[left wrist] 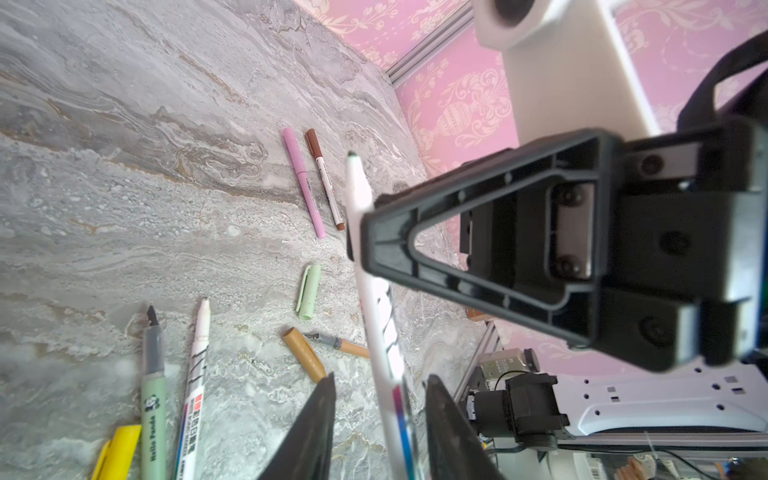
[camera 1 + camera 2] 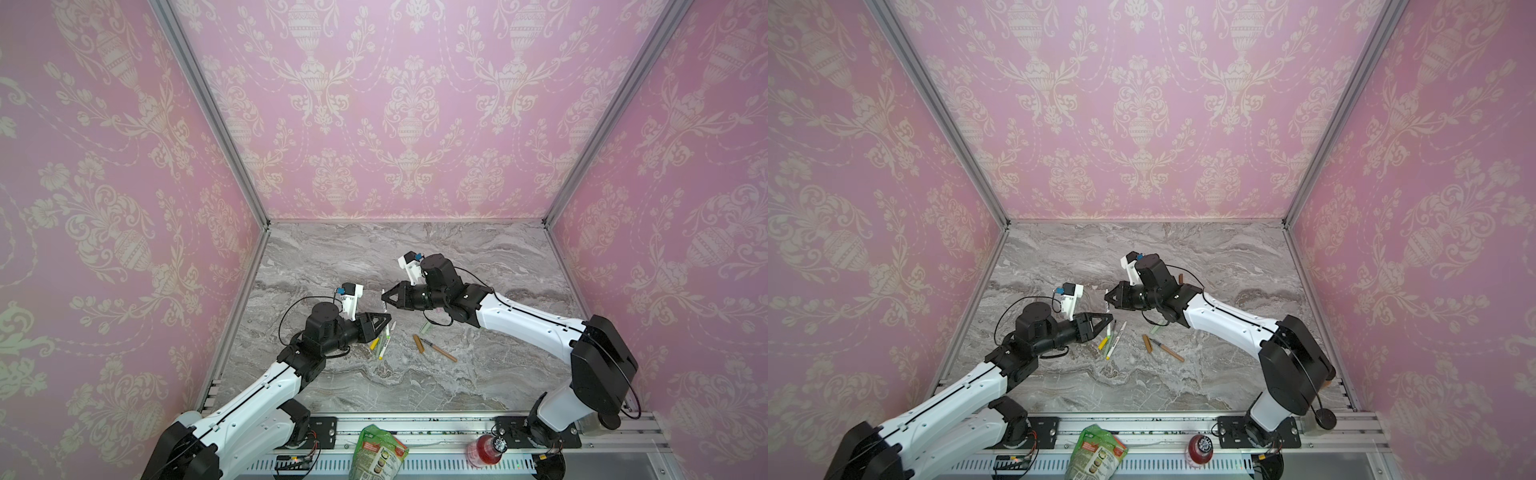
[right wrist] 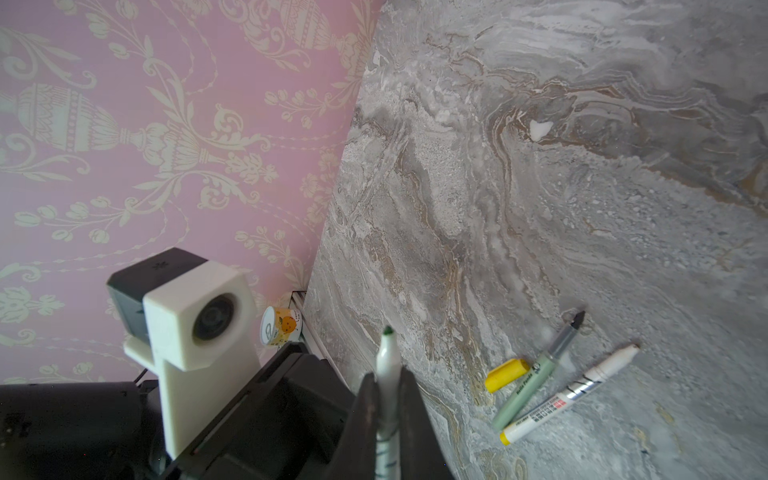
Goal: Insert the pens into the pen caps
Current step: 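Lift the white pen toward the left gripper while the left gripper closes on it, then release the white pen and move the right gripper to the lime green cap, then grasp the lime green cap on the table with the right gripper, then carry the lime green cap with the right gripper above the white pen tip, then lower the lime green cap onto the white pen tip with the right gripper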
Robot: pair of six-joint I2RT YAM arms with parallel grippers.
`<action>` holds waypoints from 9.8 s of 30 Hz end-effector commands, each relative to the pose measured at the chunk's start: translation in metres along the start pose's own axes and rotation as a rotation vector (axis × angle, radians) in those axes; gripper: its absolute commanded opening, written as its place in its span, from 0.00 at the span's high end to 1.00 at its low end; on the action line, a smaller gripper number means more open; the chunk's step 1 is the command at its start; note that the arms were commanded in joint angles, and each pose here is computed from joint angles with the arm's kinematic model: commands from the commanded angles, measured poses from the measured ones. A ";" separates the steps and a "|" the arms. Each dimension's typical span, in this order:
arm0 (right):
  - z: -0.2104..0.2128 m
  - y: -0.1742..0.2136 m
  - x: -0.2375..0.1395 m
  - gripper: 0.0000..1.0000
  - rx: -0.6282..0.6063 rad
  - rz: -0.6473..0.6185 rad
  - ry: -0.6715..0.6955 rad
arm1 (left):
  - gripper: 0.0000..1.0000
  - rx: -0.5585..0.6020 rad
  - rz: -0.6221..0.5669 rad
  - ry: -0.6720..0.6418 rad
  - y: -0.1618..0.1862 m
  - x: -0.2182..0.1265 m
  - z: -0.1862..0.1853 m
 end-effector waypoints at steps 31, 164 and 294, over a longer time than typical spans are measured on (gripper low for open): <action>0.016 -0.012 -0.027 0.66 -0.075 -0.069 0.164 | 1.00 0.016 -0.013 -0.124 -0.001 -0.003 0.008; -0.053 -0.024 -0.029 1.00 0.289 -0.054 0.155 | 1.00 0.135 0.222 -0.045 0.043 0.031 -0.011; -0.021 0.023 -0.007 1.00 0.112 0.069 0.077 | 1.00 0.101 0.015 -0.052 0.023 0.025 -0.021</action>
Point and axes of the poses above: each gripper's point midway between its finger pads, its own x axis out along the fingers, its own z axis along the line the jaws close on, y = z × x, the point moved 10 cm from there along -x, back along the fingers, and after that the axes turned 10 degrees about x, right-handed, at the moved point
